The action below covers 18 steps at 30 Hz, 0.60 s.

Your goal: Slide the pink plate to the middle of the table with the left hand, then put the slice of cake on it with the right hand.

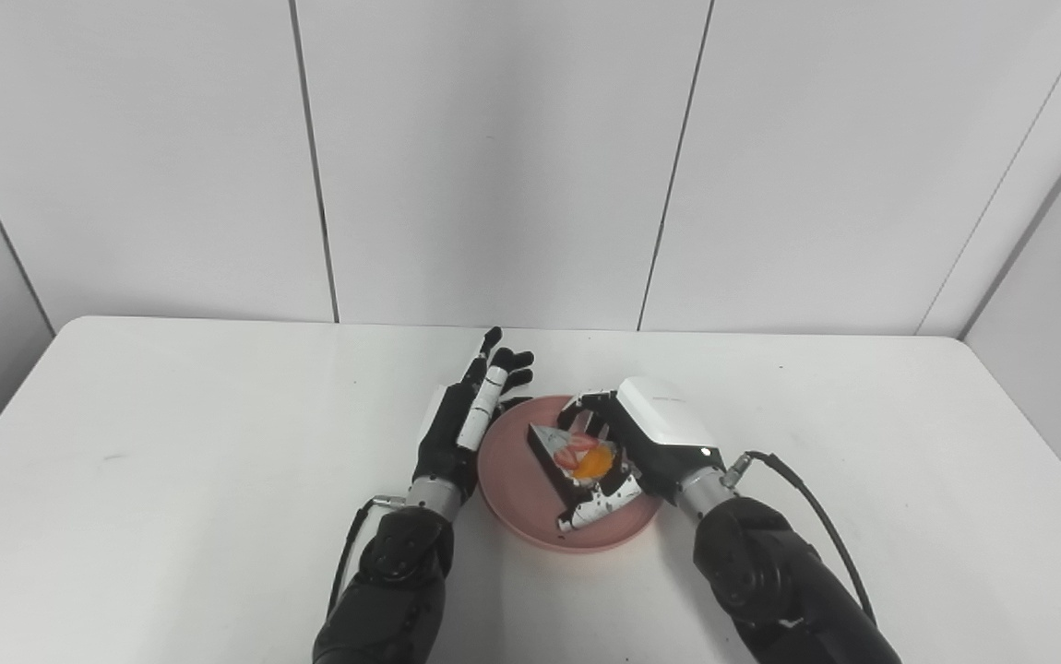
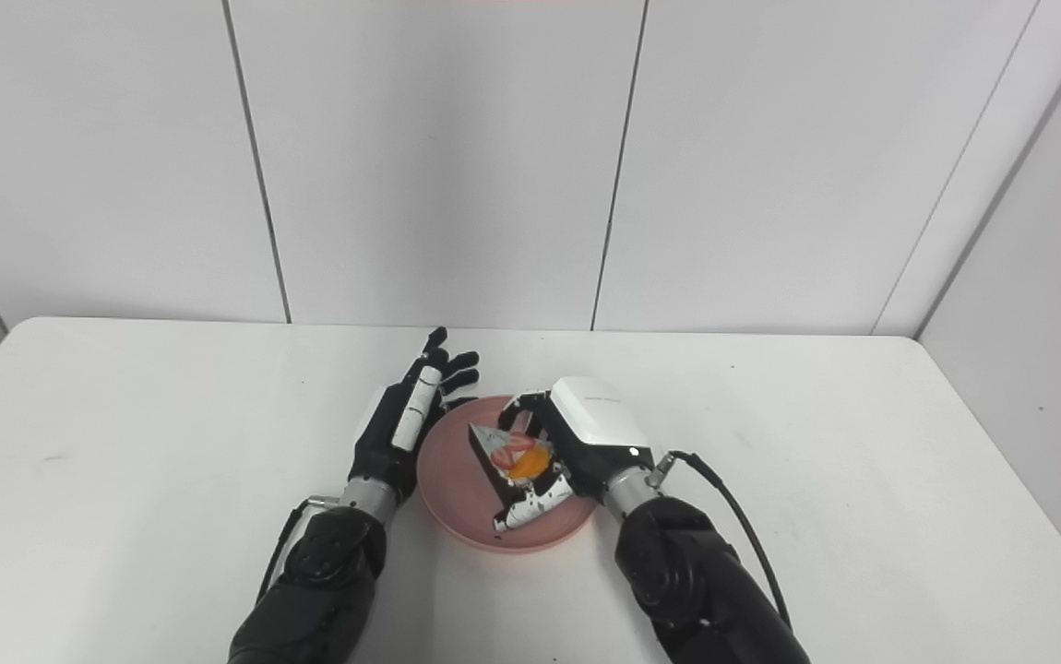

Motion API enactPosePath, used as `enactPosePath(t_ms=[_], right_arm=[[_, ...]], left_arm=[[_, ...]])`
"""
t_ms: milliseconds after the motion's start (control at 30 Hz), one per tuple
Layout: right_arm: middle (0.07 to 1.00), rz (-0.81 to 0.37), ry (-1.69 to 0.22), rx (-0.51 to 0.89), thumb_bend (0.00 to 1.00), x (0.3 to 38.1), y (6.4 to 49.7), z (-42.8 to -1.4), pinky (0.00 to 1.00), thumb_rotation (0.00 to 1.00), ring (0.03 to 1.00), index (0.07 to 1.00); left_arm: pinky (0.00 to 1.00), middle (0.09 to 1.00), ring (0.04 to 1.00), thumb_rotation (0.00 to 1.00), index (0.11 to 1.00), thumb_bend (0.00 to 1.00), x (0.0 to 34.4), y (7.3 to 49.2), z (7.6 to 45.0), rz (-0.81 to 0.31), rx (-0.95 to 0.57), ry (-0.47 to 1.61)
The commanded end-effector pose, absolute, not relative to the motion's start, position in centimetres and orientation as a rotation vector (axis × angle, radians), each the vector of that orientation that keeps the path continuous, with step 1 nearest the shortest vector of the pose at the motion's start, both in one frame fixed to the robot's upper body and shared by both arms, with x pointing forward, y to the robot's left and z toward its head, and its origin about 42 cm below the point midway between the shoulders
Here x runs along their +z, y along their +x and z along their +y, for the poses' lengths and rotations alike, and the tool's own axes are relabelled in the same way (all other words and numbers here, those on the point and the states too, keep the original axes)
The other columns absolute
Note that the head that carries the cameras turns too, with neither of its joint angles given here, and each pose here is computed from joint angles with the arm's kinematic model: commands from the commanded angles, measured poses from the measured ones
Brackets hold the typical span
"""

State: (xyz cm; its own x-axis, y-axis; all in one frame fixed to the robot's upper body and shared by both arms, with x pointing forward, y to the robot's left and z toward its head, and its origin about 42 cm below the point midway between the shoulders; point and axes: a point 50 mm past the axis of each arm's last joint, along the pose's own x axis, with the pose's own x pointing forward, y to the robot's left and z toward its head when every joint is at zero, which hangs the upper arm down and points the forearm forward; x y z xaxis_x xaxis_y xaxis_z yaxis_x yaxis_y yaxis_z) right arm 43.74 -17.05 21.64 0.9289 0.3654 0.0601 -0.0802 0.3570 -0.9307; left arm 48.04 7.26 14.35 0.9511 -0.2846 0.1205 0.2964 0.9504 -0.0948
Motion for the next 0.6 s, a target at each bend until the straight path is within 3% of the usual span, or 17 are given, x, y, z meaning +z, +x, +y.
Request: enactPosePath(t_ms=[0,133,300,567], right_arm=[[0.48,-0.404,-1.176,0.266,0.83,24.3,44.3,-16.4,0.29,0.2,0.383,0.601],[0.512,-0.421,-1.173,0.269,0.83,24.3,44.0,-16.4,0.32,0.19,0.417,0.603],[0.604,-0.457,-1.172,0.255,0.81,24.1,43.6,-17.1,0.37,0.29,0.485,0.645],[0.743,-0.451,-1.189,0.252,0.91,24.2,43.1,-17.8,0.5,0.43,0.669,0.693]], left_arm=[[0.72,0.84,0.849,0.89,0.962,0.76,10.3,45.9,7.1,0.026,-0.293,-0.119],[0.72,0.832,0.846,0.89,0.962,0.75,10.4,45.9,7.1,0.023,-0.293,-0.121],[0.71,0.838,0.846,0.89,0.967,0.76,10.4,45.9,7.2,0.021,-0.296,-0.119],[0.71,0.836,0.862,0.9,0.968,0.74,10.4,46.0,7.5,0.022,-0.299,-0.113]])
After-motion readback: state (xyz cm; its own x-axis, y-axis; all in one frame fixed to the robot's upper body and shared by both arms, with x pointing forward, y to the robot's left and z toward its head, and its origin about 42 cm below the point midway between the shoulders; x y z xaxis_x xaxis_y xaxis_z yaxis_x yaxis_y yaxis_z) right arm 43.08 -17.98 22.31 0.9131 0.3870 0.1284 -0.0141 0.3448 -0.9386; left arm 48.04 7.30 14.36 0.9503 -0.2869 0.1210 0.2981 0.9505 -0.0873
